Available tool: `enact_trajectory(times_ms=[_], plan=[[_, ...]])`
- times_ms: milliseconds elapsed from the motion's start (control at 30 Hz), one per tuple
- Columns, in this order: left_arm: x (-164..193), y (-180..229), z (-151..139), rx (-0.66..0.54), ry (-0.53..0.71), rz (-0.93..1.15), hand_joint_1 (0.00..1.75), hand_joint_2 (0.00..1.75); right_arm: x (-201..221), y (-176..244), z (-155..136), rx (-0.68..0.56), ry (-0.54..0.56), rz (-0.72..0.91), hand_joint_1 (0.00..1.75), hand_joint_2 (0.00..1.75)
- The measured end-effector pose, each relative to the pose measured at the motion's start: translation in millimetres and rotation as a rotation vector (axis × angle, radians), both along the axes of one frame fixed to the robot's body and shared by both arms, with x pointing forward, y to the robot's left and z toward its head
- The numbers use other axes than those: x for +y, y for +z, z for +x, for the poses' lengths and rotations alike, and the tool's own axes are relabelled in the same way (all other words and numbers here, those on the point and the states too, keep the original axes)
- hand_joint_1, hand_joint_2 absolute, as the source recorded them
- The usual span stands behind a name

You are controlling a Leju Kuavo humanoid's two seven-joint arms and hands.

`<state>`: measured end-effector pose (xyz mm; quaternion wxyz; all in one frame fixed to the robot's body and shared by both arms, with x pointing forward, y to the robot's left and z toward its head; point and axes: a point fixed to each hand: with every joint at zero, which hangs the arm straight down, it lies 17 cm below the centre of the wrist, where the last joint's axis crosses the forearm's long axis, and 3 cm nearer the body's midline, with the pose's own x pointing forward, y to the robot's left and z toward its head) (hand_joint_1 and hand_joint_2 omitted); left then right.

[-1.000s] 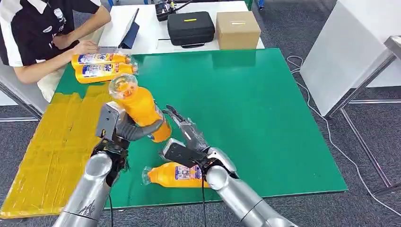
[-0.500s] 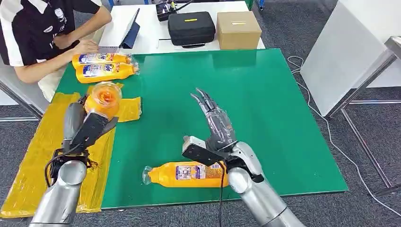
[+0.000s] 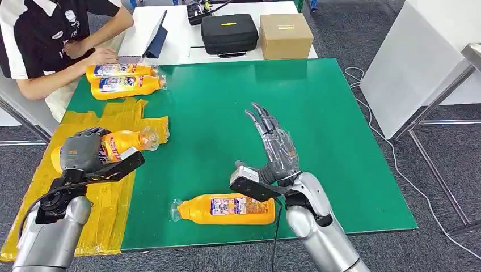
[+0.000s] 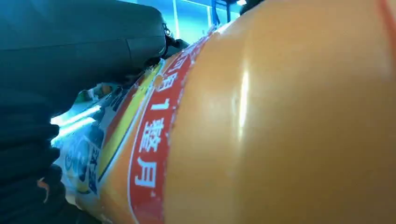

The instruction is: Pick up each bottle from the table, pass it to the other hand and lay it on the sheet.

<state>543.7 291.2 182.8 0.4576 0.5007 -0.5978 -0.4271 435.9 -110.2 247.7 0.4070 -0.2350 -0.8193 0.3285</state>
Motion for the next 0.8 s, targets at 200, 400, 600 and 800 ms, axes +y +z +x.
enact_trajectory(times_ms=[200, 400, 600, 800], plan=[[7.6, -52.5, 18.8, 0.201, 0.016, 0.198, 1.75, 1.75, 2.8, -6.8, -0.5, 0.022, 0.012, -0.028, 0.00, 1.75], [16.4, -76.5, 19.8, 0.270, 0.025, 0.230, 1.75, 1.75, 4.7, -5.8, 1.6, 0.027, 0.020, -0.038, 0.00, 1.75], [24.0, -102.0, 19.9, 0.363, 0.030, 0.254, 1.75, 1.75, 6.7, -5.1, 7.6, 0.037, 0.026, -0.051, 0.00, 0.00], [36.7, -120.4, 18.6, 0.427, 0.045, 0.266, 0.00, 1.75, 8.6, -6.9, 11.4, 0.044, 0.030, -0.060, 0.00, 0.00]])
